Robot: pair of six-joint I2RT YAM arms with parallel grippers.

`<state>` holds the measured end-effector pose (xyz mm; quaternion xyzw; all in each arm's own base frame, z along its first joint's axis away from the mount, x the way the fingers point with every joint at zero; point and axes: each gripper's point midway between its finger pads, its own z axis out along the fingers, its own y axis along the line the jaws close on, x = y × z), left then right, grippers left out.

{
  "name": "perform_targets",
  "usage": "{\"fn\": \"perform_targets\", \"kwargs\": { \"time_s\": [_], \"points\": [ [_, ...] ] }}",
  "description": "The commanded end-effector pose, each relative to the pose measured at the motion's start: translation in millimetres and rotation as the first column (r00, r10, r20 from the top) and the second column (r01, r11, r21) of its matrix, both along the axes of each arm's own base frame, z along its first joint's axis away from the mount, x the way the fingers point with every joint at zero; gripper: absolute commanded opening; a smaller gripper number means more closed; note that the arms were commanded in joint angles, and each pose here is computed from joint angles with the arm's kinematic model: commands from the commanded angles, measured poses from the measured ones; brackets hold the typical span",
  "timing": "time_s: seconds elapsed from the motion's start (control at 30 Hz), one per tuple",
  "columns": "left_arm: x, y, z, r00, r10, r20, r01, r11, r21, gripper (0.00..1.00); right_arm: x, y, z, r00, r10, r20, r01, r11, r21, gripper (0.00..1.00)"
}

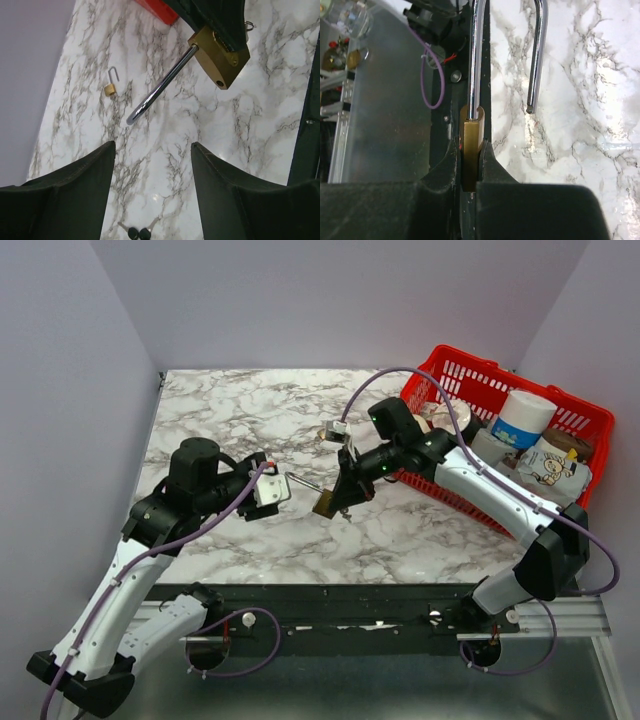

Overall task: Lock with the key
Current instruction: Pick up the lock from the center of the board, then lock the lock.

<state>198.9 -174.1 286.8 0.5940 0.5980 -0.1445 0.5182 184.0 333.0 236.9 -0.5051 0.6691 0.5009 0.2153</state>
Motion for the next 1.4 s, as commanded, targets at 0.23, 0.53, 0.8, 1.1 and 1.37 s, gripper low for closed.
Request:
{"fn": "perform_targets", "kwargs": {
  "time_s": [0.23, 0.53, 0.8, 1.1, 1.37],
  "points": [
    [-12.5, -41.5, 3.0, 0.959, -0.276, -0.061, 0.272, 0.96, -0.069, 0.54, -31.7, -2.9, 35.3, 0.978, 0.178, 0.113, -0.185, 0.981, 0.054, 0.01],
    [-29.8, -45.2, -12.6, 0.924, -0.349, -0.157, 0.341, 0.937, -0.077, 0.33, -23.9, -3.0, 29.9, 0.971, 0.161, 0.177, -0.164, 0.986, 0.002, 0.01],
    [-26.8, -48.7, -12.2, 0.927, -0.313, -0.208, 0.297, 0.949, -0.104, 0.0, -20.5, 0.7, 38.3, 0.969, 0.157, 0.19, -0.161, 0.987, 0.006, 0.01],
    [-30.8, -66.7, 17.1, 0.858, -0.275, -0.434, 0.133, 0.935, -0.329, 0.0, -14.9, -4.1, 32.3, 0.962, 0.124, 0.244, -0.127, 0.992, 0.0, 0.67],
    [-29.6, -54.0, 40.7, 0.875, -0.308, -0.373, 0.161, 0.913, -0.376, 0.0, -0.4, -26.1, 39.3, 0.962, 0.043, 0.27, -0.063, 0.996, 0.067, 0.98]
  ]
}}
